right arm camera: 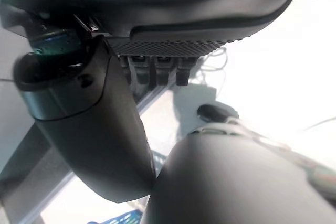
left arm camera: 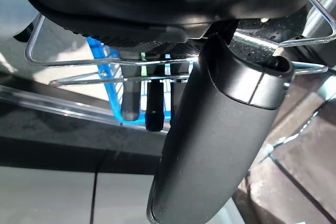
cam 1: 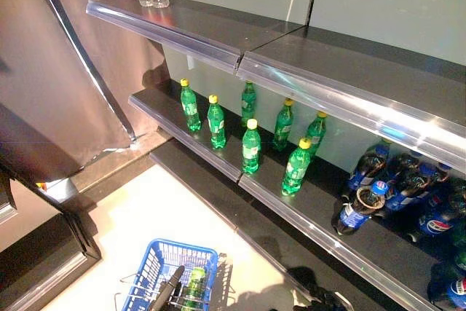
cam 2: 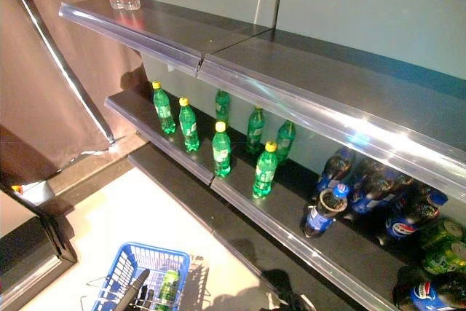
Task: Pick up the drink and place into the basket.
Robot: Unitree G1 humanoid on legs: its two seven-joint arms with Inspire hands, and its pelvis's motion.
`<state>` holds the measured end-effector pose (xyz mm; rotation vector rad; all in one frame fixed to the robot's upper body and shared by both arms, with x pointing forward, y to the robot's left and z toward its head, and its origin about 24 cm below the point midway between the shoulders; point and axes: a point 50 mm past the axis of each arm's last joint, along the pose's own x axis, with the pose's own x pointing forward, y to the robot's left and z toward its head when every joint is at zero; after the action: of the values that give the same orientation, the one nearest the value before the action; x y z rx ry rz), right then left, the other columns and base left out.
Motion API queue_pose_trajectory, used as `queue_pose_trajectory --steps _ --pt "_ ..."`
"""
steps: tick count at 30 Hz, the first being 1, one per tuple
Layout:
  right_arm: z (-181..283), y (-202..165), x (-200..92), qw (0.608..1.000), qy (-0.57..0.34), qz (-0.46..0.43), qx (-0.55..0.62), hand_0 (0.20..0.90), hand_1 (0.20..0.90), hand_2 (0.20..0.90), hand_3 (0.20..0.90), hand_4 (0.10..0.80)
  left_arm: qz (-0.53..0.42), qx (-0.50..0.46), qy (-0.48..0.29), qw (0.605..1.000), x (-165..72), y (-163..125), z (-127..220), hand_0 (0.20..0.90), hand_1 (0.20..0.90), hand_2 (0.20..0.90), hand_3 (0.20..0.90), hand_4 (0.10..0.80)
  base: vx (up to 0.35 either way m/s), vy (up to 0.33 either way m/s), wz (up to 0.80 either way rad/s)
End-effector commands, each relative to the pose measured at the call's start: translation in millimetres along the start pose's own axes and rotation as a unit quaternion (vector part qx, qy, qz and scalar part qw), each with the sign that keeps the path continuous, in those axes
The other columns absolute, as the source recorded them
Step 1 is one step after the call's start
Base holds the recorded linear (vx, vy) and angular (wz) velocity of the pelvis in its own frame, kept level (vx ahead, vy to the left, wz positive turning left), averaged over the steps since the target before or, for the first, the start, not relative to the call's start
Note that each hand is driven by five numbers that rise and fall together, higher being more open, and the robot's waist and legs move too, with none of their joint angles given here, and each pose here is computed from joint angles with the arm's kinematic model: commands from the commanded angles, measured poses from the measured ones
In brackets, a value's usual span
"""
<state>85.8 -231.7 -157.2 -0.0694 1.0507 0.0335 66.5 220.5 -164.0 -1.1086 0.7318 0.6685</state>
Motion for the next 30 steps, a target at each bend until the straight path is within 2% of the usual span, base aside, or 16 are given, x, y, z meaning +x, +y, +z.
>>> queue_pose_trajectory --steps 1,8,15,20,30 --pt "52.8 -4.5 8.5 0.994 -0.108 0.018 0.0 0.9 0.9 0.9 0.9 0.8 -0.045 0.023 -0.035 0.998 11.0 -24.7 15.1 0.3 0.3 0.3 0.2 0.1 0.0 0.0 0.0" --pt "99.7 14.7 7.5 0.972 -0.21 0.091 -0.055 0.9 0.9 0.9 0.9 0.8 0.013 0.09 -0.032 0.995 9.8 -17.3 19.9 0.3 0.3 0.3 0.2 0.1 0.0 0.0 0.0" --pt "162.4 45.6 -16.1 0.923 -0.344 0.154 -0.082 0.9 0.9 0.9 0.9 0.8 0.021 0.103 -0.03 0.994 7.6 -14.4 18.7 0.3 0.3 0.3 0.2 0.1 0.0 0.0 0.0" --pt "197.9 57.1 -46.1 0.877 -0.444 0.153 -0.099 0.9 0.9 0.9 0.9 0.8 0.022 0.097 -0.031 0.995 6.2 -14.2 14.6 0.3 0.3 0.3 0.2 0.1 0.0 0.0 0.0" --pt "234.9 40.4 -94.6 0.795 -0.588 0.111 -0.105 0.9 0.9 0.9 0.9 0.8 0.03 0.085 -0.03 0.995 0.9 -4.7 13.0 0.3 0.3 0.3 0.2 0.1 0.001 0.002 0.0"
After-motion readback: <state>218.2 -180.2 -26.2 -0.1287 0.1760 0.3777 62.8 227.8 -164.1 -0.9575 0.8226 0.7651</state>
